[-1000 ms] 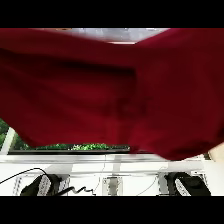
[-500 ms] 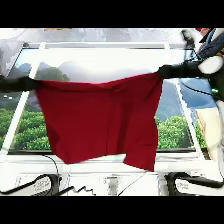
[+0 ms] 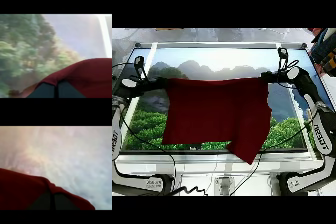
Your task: Fold the clothes and pants, and hang the long-sleeved shirts on hangers.
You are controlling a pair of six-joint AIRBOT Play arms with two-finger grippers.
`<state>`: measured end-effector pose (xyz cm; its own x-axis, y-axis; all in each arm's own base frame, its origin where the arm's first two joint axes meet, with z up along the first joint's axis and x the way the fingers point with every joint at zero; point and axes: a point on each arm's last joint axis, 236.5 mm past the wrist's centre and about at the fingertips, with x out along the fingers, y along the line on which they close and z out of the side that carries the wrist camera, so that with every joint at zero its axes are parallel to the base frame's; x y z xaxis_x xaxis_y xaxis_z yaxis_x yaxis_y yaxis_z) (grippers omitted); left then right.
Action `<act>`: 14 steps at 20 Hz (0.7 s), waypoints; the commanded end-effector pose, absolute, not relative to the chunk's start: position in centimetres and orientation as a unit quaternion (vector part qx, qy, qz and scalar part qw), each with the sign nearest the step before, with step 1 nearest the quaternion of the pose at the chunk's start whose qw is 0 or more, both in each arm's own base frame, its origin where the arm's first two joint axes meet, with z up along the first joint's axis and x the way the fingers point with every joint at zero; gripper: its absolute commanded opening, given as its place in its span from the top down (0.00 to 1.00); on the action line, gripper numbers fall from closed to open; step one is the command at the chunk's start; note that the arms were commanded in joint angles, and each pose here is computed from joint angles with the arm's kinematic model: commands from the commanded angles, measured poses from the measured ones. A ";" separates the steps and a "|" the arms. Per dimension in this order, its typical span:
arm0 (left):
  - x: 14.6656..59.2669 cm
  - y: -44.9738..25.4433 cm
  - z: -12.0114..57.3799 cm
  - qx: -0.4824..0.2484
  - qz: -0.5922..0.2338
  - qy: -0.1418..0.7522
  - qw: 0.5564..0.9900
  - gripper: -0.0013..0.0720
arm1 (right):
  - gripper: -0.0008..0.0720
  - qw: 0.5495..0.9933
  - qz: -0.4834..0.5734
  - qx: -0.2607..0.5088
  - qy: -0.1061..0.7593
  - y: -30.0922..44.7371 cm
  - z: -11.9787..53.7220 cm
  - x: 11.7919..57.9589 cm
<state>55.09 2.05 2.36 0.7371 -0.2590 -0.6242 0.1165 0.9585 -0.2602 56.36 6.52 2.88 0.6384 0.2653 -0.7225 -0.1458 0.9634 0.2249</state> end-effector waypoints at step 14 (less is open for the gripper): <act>44.7 1.5 -8.5 -0.035 -0.181 0.587 0.788 0.92 | 0.86 0.698 0.140 0.064 0.700 3.7 -6.4 40.8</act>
<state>45.61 1.63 -7.80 0.2867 -0.3177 -0.9038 0.2521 0.9352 -0.2487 42.27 3.28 -5.84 0.0378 0.2640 -0.9638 -0.1178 0.9589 0.2580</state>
